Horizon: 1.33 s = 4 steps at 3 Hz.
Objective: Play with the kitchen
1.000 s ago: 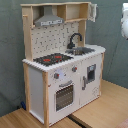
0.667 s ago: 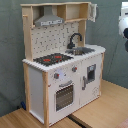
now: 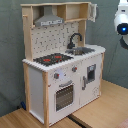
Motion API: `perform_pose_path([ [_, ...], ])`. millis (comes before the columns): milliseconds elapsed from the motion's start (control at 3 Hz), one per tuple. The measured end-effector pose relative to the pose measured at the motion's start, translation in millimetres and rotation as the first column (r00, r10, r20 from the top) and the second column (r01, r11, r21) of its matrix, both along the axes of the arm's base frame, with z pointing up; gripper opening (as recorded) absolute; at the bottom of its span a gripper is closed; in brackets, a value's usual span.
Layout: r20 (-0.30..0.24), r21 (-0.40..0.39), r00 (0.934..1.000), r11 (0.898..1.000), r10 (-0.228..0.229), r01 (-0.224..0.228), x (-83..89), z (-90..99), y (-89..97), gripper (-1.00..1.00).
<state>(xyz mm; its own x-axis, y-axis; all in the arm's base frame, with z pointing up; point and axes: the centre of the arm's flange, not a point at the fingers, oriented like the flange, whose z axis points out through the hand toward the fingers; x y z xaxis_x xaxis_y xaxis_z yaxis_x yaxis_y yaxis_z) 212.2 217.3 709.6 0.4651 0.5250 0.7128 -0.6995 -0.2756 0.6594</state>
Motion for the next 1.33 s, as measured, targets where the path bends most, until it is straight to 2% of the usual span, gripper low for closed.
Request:
perform_pose_path([
  [667, 0.017, 0.027, 0.9985, 0.998, -0.051, 0.051, 46.6, 8.5, -37.1, 1.00],
  [1000, 0.011, 0.028, 0.9983, 0.998, -0.057, 0.056, 52.6, 6.6, -40.2, 1.00],
  [1333, 0.008, 0.028, 0.9983, 0.998, -0.058, 0.058, 54.9, 5.6, -41.1, -1.00],
])
